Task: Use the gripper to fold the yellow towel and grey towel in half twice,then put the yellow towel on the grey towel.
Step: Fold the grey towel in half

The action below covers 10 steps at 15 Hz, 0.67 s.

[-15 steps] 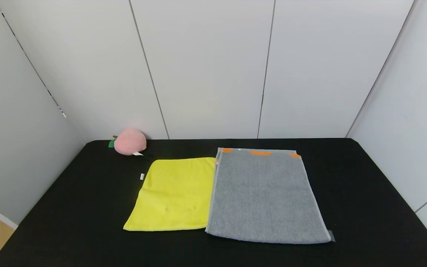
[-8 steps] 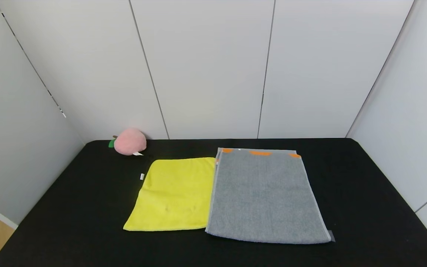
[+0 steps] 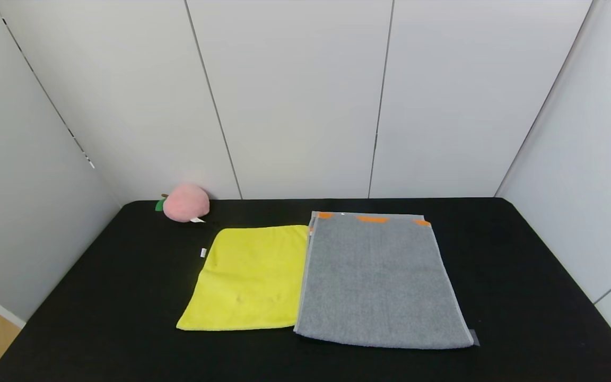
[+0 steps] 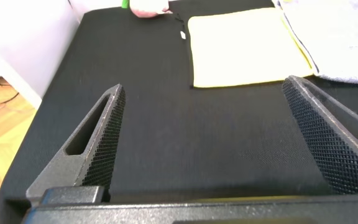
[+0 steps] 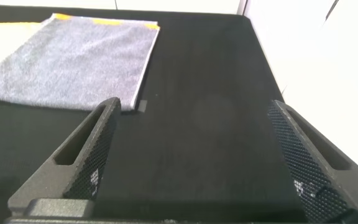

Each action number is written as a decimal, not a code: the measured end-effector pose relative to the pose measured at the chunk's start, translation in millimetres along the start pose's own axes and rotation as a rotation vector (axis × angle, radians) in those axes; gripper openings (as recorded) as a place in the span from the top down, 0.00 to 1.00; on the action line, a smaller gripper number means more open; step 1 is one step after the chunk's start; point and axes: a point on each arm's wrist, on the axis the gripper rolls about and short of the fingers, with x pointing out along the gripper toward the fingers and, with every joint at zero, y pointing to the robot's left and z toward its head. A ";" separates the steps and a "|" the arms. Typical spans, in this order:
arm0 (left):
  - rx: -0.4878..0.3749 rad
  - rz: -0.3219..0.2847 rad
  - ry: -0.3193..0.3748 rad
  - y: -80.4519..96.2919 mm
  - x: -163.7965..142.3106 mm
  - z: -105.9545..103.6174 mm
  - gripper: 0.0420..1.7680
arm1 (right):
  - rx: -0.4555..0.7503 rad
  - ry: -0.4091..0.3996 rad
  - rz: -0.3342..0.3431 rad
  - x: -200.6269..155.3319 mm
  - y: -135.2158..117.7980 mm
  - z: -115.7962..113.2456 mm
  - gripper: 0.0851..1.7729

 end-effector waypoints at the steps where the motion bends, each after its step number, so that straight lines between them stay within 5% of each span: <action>1: 0.002 -0.003 -0.009 -0.1 -0.5 2.1 0.00 | 0.010 -0.010 0.003 -0.4 0.1 1.9 0.04; 7: 0.032 -0.058 -0.085 -1.3 -9.3 29.0 0.00 | 0.024 -0.092 0.022 -8.3 0.5 26.3 0.04; 10: 0.059 -0.112 -0.045 -2.5 -13.9 39.8 0.00 | 0.020 -0.118 0.051 -13.7 1.1 40.4 0.04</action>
